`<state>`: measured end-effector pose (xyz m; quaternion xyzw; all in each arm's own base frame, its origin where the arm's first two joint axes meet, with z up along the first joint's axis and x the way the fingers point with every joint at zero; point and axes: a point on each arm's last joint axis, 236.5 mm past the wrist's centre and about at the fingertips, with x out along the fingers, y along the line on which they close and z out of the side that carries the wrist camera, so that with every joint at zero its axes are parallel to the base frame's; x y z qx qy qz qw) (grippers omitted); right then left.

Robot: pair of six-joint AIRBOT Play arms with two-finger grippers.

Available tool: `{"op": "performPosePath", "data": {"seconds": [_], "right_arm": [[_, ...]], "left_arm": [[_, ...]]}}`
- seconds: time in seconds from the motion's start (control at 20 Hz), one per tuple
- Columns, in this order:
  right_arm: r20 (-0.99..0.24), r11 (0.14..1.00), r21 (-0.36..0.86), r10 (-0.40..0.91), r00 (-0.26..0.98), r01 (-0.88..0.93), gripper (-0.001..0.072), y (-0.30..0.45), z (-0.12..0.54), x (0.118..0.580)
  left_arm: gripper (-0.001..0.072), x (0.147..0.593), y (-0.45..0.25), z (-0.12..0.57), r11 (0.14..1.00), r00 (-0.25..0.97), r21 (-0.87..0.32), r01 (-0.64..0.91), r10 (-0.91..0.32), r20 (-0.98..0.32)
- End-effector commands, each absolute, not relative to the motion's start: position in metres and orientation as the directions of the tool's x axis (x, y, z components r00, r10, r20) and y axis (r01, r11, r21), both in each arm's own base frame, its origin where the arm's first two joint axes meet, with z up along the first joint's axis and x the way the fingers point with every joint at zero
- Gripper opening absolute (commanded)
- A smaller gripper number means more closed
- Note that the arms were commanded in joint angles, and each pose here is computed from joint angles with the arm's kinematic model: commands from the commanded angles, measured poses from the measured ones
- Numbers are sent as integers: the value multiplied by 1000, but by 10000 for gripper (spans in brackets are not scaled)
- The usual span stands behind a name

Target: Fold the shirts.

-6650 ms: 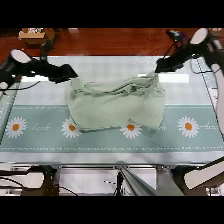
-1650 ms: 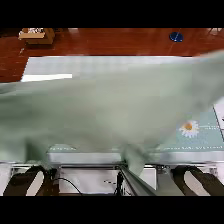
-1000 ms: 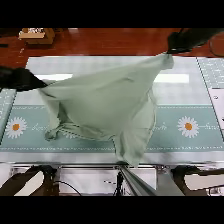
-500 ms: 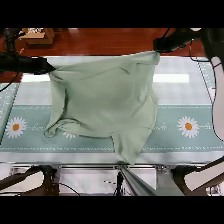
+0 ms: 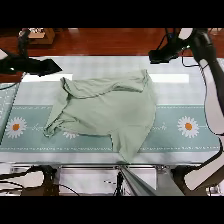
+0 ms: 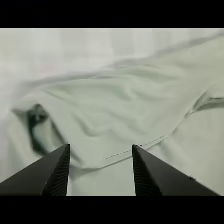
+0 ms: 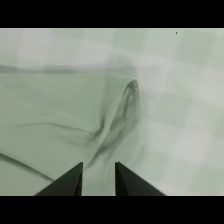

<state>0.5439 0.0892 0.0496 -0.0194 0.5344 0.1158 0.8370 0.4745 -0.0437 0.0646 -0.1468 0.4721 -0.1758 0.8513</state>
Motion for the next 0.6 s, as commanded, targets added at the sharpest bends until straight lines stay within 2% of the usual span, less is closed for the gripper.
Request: {"op": "performPosePath", "data": {"seconds": [0.0,0.1,0.3,0.4,0.55], "right_arm": [[-934,970,-135,-58,352,-200,306,11,76,512],[-944,994,-92,-66,323,-66,307,-29,84,495],[-979,988,130,115,169,82,308,-63,37,444],[-964,964,234,213,157,128,308,-62,9,423],[-939,935,312,277,202,169,308,-60,-17,400]], "left_arm": [[475,447,8,83,929,405,-347,130,-369,-837],[474,406,63,81,950,317,-309,-42,-280,-906],[473,319,92,44,896,240,-359,-262,-300,-923],[473,275,75,11,873,187,-376,-309,-332,-925],[477,230,44,-25,884,116,-395,-251,-377,-919]]}}
